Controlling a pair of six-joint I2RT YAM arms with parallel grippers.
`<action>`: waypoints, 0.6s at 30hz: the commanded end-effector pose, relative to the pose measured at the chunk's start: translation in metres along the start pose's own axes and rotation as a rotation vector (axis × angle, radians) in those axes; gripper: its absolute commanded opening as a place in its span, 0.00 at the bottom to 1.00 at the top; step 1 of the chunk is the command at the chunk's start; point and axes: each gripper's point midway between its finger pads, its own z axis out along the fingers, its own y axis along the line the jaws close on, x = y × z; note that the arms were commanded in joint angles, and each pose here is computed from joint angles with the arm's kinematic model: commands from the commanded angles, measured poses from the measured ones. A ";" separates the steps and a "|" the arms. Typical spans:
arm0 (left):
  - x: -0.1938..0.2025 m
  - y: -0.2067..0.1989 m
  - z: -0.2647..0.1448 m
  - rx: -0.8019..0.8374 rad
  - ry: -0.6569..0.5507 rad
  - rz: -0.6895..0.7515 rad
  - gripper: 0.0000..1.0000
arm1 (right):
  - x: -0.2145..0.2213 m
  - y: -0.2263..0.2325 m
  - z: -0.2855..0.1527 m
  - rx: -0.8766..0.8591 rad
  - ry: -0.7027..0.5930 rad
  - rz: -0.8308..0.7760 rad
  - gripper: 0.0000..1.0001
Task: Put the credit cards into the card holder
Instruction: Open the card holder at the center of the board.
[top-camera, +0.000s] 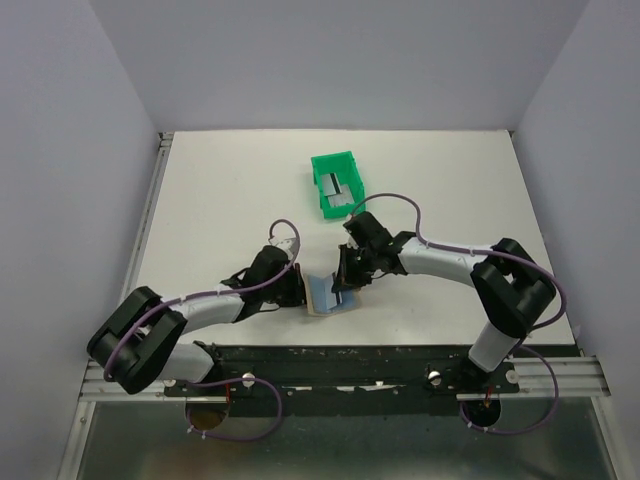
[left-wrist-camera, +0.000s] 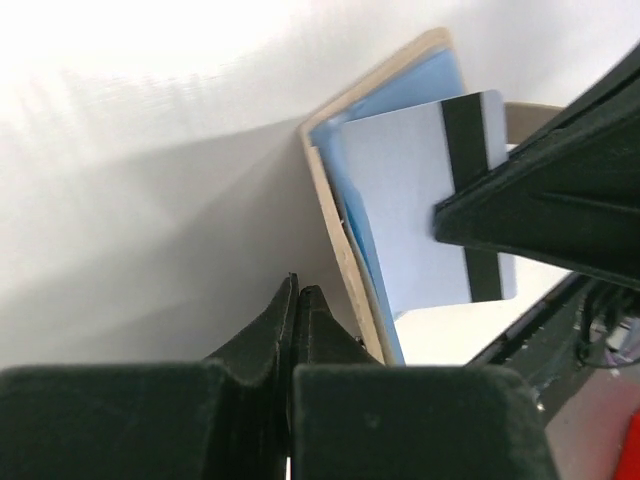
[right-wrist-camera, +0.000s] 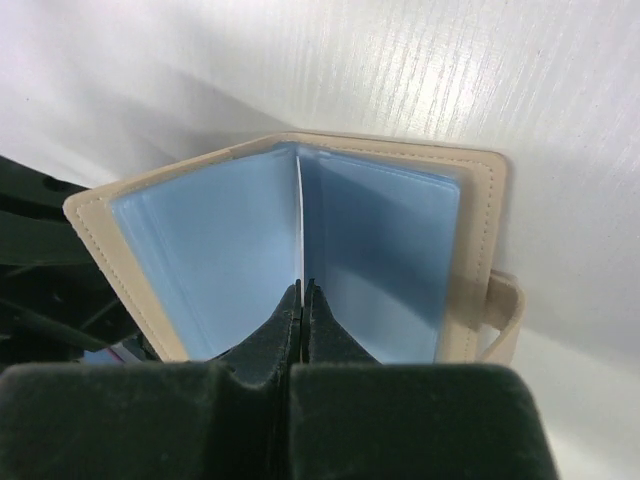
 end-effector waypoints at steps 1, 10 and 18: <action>0.014 0.056 -0.032 -0.332 0.044 0.021 0.00 | 0.003 -0.014 0.006 0.092 0.011 -0.016 0.01; -0.032 0.038 -0.074 -0.393 -0.120 0.067 0.00 | 0.006 -0.022 0.007 0.130 0.020 -0.021 0.00; -0.043 0.003 -0.072 -0.218 -0.170 0.071 0.00 | 0.008 -0.026 0.008 0.142 0.019 -0.007 0.00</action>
